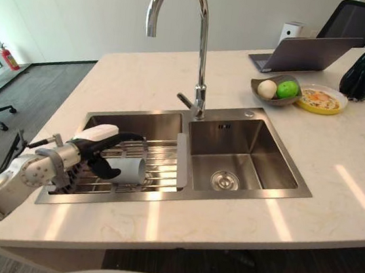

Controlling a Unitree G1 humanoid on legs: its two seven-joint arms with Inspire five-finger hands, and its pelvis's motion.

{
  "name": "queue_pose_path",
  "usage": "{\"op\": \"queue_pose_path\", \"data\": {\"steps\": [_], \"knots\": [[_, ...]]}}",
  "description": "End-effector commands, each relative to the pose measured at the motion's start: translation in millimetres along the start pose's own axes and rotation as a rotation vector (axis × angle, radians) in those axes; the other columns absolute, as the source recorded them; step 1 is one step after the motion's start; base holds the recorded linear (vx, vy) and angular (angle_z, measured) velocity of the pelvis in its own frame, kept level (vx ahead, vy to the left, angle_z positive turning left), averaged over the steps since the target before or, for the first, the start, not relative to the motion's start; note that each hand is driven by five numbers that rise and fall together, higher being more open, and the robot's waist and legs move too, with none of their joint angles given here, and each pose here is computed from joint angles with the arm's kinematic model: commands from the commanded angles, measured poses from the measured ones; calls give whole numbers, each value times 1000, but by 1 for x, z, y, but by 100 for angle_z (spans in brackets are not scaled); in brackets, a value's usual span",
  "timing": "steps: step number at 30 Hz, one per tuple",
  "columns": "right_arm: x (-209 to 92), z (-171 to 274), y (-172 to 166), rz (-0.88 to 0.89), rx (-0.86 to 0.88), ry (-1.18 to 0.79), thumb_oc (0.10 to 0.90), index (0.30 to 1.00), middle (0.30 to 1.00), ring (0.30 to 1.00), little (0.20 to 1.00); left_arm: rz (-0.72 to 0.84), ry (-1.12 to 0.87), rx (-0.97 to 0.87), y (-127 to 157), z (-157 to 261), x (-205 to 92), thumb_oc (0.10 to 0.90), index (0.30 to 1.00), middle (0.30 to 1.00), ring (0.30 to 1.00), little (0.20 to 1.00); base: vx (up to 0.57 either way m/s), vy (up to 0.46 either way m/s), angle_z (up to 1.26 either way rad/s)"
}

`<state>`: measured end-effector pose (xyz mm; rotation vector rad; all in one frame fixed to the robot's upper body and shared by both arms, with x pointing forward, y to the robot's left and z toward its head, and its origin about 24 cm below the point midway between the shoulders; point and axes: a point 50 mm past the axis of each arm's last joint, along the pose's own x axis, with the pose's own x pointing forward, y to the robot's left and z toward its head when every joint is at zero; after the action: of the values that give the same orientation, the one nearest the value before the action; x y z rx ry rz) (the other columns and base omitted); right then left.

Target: Place the dishes in the dishwasher.

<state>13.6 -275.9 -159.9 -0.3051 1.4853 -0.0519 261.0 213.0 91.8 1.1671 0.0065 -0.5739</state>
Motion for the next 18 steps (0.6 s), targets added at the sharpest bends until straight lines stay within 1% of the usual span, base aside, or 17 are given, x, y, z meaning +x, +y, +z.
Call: {"op": "queue_pose_path", "data": {"steps": [1,10,18], "knots": [[3,28,28,97,-79,-63,800,900,900,900,900,159,-55,107,44,14,0,800,900,900,900,900,-33,-12,-1],[3,24,27,96,-88,-48,800,900,900,900,900,117,-43,99,30,13,9,800,900,900,900,900,-4,-6,-3],[3,24,26,99,-100,-46,800,900,900,900,900,66,40,144,17,0,14,800,900,900,900,900,1,-1,0]]}}
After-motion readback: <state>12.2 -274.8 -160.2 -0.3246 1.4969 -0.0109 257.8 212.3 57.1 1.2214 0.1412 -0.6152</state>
